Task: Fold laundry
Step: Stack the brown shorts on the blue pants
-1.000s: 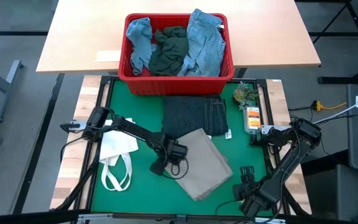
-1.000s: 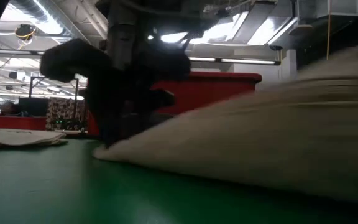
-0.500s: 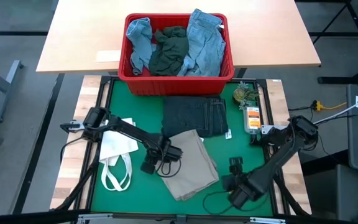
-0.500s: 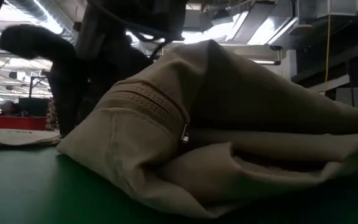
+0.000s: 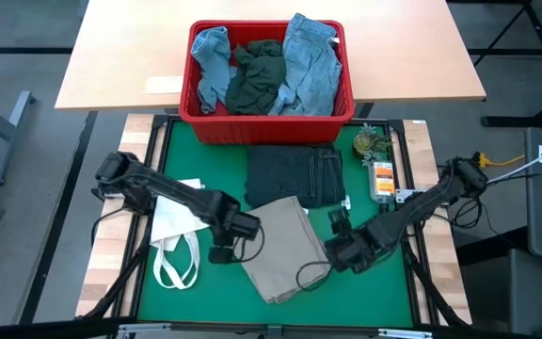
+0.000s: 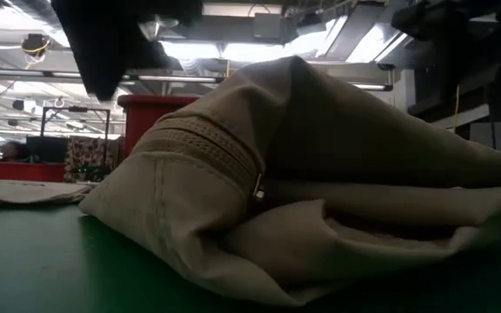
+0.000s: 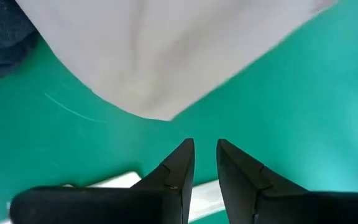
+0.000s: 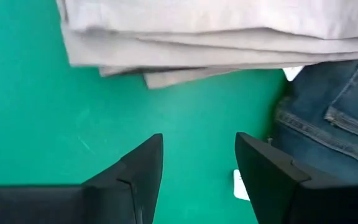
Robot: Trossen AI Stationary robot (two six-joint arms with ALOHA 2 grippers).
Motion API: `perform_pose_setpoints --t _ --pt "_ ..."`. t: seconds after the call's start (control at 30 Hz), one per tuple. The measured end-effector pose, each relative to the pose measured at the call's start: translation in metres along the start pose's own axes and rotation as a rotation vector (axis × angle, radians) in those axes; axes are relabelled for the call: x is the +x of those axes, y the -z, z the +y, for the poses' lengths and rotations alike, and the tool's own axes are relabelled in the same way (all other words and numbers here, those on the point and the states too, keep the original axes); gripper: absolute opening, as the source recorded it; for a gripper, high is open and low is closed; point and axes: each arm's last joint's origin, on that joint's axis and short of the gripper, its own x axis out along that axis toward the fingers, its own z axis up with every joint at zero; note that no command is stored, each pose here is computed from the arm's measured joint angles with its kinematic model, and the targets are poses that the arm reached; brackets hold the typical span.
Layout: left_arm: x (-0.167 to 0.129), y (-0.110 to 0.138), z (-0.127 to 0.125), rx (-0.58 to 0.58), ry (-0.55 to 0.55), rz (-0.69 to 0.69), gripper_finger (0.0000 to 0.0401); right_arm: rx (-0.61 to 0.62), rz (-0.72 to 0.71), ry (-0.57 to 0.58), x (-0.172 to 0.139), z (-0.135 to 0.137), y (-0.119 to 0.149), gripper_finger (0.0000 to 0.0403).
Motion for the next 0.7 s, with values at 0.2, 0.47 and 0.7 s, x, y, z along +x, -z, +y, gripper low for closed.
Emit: perform_pose_setpoints --t 0.2,0.47,0.7 --pt "-0.019 0.021 -0.032 -0.117 -0.046 -0.175 0.0064 0.038 -0.134 -0.055 0.011 -0.017 0.028 0.0202" --pt "-0.003 0.031 -0.081 -0.353 0.037 -0.395 0.0064 0.156 -0.373 -0.070 0.036 -0.029 0.039 0.0202" --pt "-0.003 0.033 -0.092 -0.461 0.057 -0.465 0.0080 0.186 -0.357 -0.049 0.041 -0.028 0.038 0.0202"
